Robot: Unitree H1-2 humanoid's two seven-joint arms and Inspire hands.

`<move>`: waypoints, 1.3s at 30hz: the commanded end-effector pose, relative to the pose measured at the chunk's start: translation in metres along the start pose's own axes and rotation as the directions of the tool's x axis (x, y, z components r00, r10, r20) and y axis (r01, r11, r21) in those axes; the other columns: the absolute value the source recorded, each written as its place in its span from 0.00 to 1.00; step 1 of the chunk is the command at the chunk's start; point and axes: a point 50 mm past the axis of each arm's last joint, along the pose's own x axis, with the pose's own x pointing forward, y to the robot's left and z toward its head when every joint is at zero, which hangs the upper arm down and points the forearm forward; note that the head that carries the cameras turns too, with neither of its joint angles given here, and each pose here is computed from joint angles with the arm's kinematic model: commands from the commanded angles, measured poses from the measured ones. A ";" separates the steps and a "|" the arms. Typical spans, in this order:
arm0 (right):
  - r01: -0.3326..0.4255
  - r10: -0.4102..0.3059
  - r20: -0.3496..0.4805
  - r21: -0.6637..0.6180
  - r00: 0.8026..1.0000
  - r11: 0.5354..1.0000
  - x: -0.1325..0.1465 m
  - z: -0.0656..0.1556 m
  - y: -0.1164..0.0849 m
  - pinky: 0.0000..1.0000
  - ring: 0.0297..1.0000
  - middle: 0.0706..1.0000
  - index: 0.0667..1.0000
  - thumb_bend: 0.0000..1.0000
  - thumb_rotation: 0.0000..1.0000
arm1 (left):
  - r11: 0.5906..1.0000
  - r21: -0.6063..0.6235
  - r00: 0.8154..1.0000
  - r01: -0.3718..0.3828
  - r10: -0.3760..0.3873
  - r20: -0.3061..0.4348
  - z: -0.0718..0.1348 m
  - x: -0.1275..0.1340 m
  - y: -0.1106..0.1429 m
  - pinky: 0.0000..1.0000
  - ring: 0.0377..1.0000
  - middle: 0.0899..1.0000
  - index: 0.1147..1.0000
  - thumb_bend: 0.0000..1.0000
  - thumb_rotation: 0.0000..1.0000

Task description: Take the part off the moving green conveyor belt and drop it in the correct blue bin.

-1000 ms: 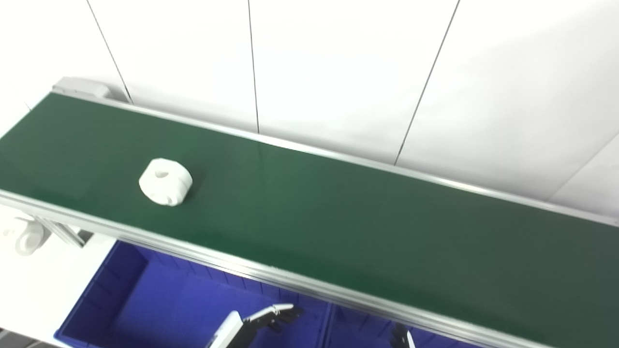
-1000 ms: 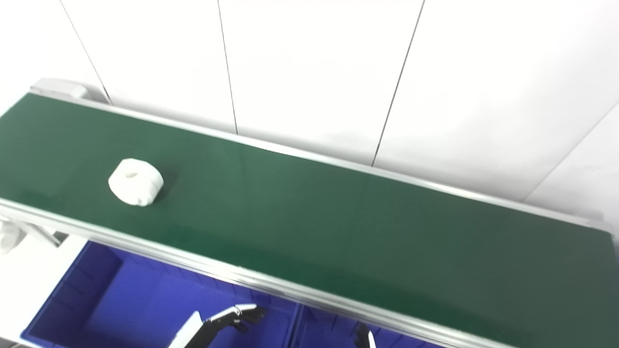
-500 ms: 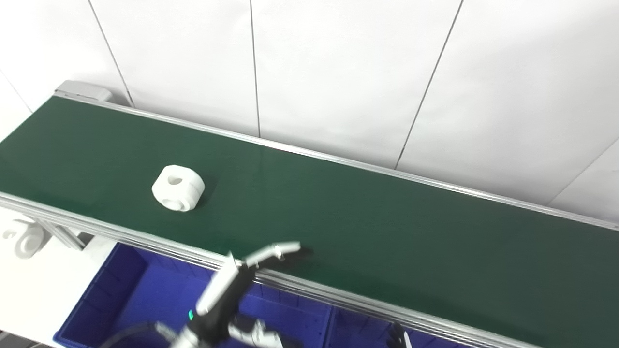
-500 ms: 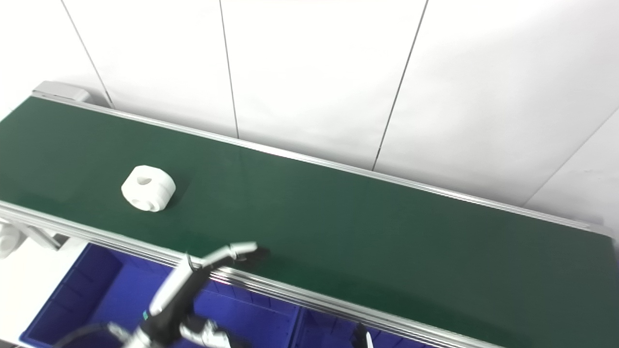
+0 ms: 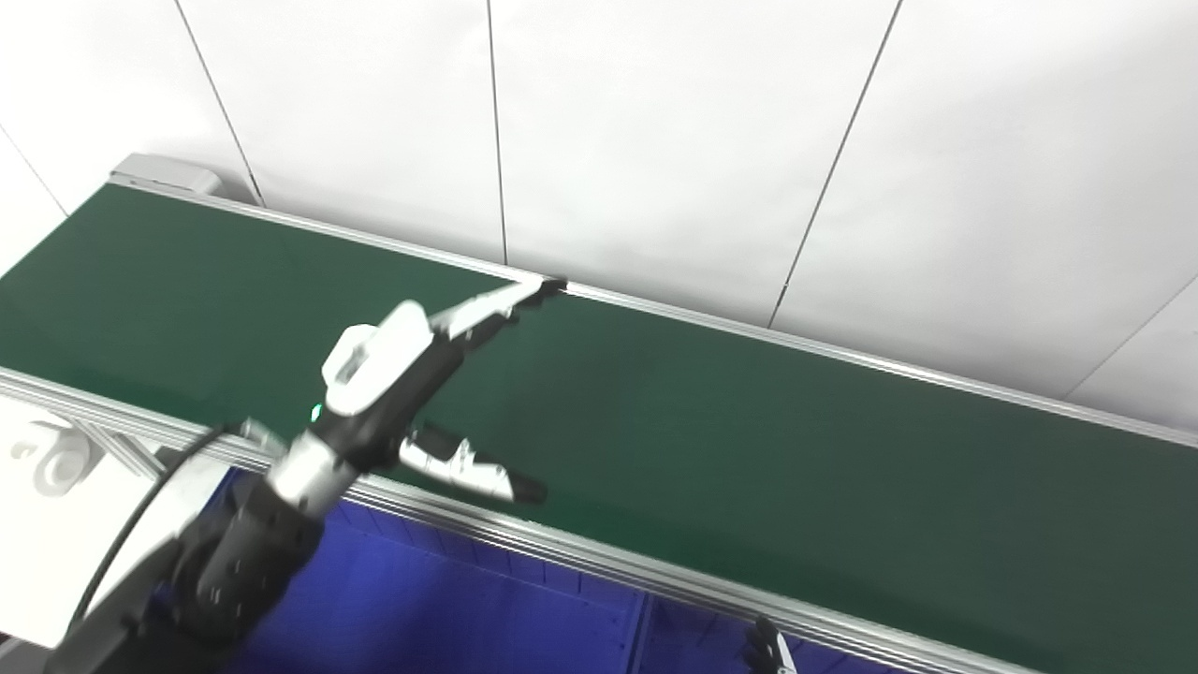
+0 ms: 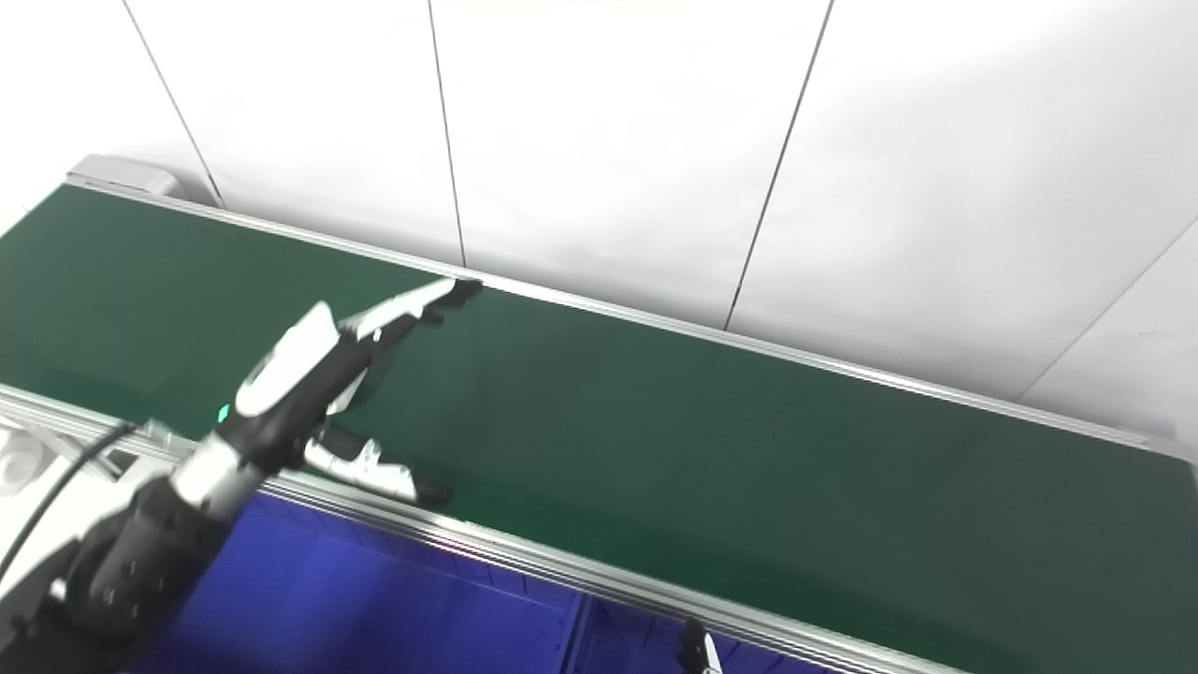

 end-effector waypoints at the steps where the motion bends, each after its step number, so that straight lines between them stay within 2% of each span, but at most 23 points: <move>1: 0.022 -0.024 0.079 0.027 0.997 0.999 0.002 0.009 -0.001 0.87 0.89 0.92 0.97 0.77 0.43 | 0.999 0.053 1.000 0.014 -0.014 -0.001 -0.007 0.013 0.016 0.77 0.87 0.92 0.92 0.75 0.41; 3: 0.021 -0.023 0.079 0.030 0.997 0.999 0.002 0.009 -0.002 0.87 0.90 0.92 0.97 0.77 0.43 | 0.996 0.088 0.999 0.031 -0.029 -0.032 -0.016 0.021 0.024 0.79 0.88 0.92 0.93 0.74 0.36; 10: 0.011 -0.013 0.076 0.027 0.997 1.000 0.005 0.006 -0.005 0.88 0.91 0.93 0.98 0.77 0.44 | 0.975 0.191 0.981 0.117 -0.084 -0.174 -0.050 0.044 0.048 0.84 0.92 0.96 0.96 0.78 0.30; 13: 0.008 -0.011 0.078 0.029 0.997 1.000 0.006 0.005 -0.006 0.89 0.91 0.93 0.98 0.77 0.44 | 0.966 0.212 0.967 0.149 -0.097 -0.236 -0.063 0.049 0.054 0.83 0.92 0.95 0.95 0.81 0.28; 16: 0.020 -0.022 0.077 0.033 0.997 0.999 0.006 0.004 -0.006 0.87 0.90 0.92 0.97 0.77 0.43 | 0.945 0.245 0.940 0.218 -0.136 -0.312 -0.082 0.053 0.058 0.86 0.92 0.94 0.94 0.85 0.24; 21: 0.024 -0.027 0.083 0.032 0.996 0.999 0.008 0.004 -0.005 0.87 0.90 0.93 0.98 0.77 0.44 | 0.913 0.283 0.911 0.293 -0.176 -0.374 -0.103 0.056 0.057 0.87 0.90 0.92 0.93 0.91 0.15; 25: 0.024 -0.027 0.085 0.038 0.996 0.999 0.009 0.003 -0.005 0.89 0.91 0.93 0.98 0.76 0.44 | 0.891 0.280 0.876 0.358 -0.217 -0.431 -0.114 0.055 0.054 0.88 0.90 0.92 0.93 0.95 0.10; 29: 0.035 -0.039 0.086 0.048 0.996 0.998 0.009 0.004 -0.005 0.89 0.91 0.92 0.97 0.77 0.43 | 0.870 0.240 0.829 0.431 -0.276 -0.487 -0.124 0.052 0.047 0.91 0.90 0.92 0.93 0.96 0.07; 32: 0.039 -0.043 0.087 0.052 0.995 0.998 0.008 0.005 -0.005 0.89 0.91 0.92 0.97 0.77 0.43 | 0.855 0.215 0.801 0.471 -0.312 -0.512 -0.129 0.049 0.041 0.92 0.91 0.91 0.93 0.98 0.09; 34: 0.041 -0.046 0.087 0.058 0.995 0.997 0.008 0.005 -0.005 0.88 0.90 0.92 0.97 0.77 0.42 | 0.840 0.185 0.767 0.510 -0.347 -0.539 -0.132 0.046 0.035 0.93 0.92 0.92 0.94 0.98 0.12; 35: 0.043 -0.048 0.087 0.059 0.995 0.997 0.008 0.005 -0.005 0.88 0.90 0.92 0.97 0.77 0.42 | 0.835 0.176 0.757 0.522 -0.358 -0.546 -0.133 0.046 0.034 0.93 0.92 0.92 0.95 0.97 0.12; 38: 0.044 -0.049 0.086 0.063 0.995 0.997 0.007 0.005 -0.006 0.89 0.91 0.92 0.97 0.77 0.43 | 0.811 0.113 0.695 0.573 -0.408 -0.592 -0.136 0.040 0.022 0.92 0.94 0.94 0.96 0.96 0.14; 39: 0.044 -0.050 0.086 0.063 0.995 0.997 0.006 0.005 -0.006 0.89 0.91 0.92 0.97 0.77 0.43 | 0.808 0.099 0.682 0.581 -0.417 -0.601 -0.137 0.039 0.020 0.90 0.94 0.94 0.96 0.96 0.14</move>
